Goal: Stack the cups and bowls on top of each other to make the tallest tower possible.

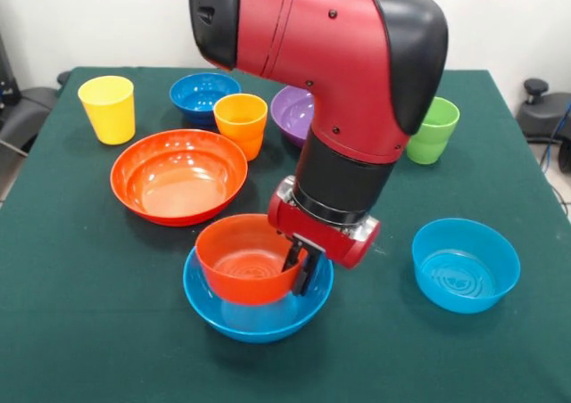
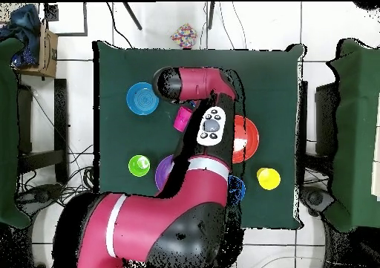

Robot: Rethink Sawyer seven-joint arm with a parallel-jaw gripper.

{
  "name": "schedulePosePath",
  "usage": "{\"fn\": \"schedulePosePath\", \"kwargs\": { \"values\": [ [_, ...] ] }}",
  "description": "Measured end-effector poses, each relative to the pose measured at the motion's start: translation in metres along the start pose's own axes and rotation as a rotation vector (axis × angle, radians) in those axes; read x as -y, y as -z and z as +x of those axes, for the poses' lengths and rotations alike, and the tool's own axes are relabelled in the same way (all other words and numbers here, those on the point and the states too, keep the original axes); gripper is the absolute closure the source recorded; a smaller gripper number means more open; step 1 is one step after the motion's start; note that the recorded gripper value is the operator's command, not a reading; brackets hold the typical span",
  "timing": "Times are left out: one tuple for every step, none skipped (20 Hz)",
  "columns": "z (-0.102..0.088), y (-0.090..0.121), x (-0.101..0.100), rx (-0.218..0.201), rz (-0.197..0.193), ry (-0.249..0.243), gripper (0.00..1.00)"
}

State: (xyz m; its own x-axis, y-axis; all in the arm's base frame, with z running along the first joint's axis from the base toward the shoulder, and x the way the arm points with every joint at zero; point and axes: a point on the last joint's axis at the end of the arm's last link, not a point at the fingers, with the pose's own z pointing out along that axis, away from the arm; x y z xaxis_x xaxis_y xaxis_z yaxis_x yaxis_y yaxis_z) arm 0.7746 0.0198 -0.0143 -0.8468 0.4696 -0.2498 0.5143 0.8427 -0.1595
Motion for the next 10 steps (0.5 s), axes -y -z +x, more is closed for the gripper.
{"fn": "schedulePosePath", "kwargs": {
  "values": [
    [-0.002, 0.001, 0.002, 0.005, 0.002, 0.002, 1.0],
    [-0.004, 0.003, 0.004, 0.009, 0.004, 0.004, 1.0],
    [-0.005, 0.003, 0.005, 0.011, 0.005, 0.004, 1.0],
    [-0.006, 0.003, 0.005, 0.012, 0.006, 0.004, 1.0],
    [-0.007, 0.004, 0.006, 0.013, 0.007, 0.005, 1.0],
    [-0.009, 0.005, 0.009, 0.017, 0.009, 0.005, 1.0],
    [-0.01, 0.005, 0.01, 0.019, 0.01, 0.006, 1.0],
    [-0.011, 0.006, 0.011, 0.02, 0.01, 0.006, 1.0],
    [-0.012, 0.006, 0.012, 0.022, 0.01, 0.006, 1.0],
    [-0.013, 0.007, 0.012, 0.024, 0.01, 0.007, 1.0]
  ]
}}
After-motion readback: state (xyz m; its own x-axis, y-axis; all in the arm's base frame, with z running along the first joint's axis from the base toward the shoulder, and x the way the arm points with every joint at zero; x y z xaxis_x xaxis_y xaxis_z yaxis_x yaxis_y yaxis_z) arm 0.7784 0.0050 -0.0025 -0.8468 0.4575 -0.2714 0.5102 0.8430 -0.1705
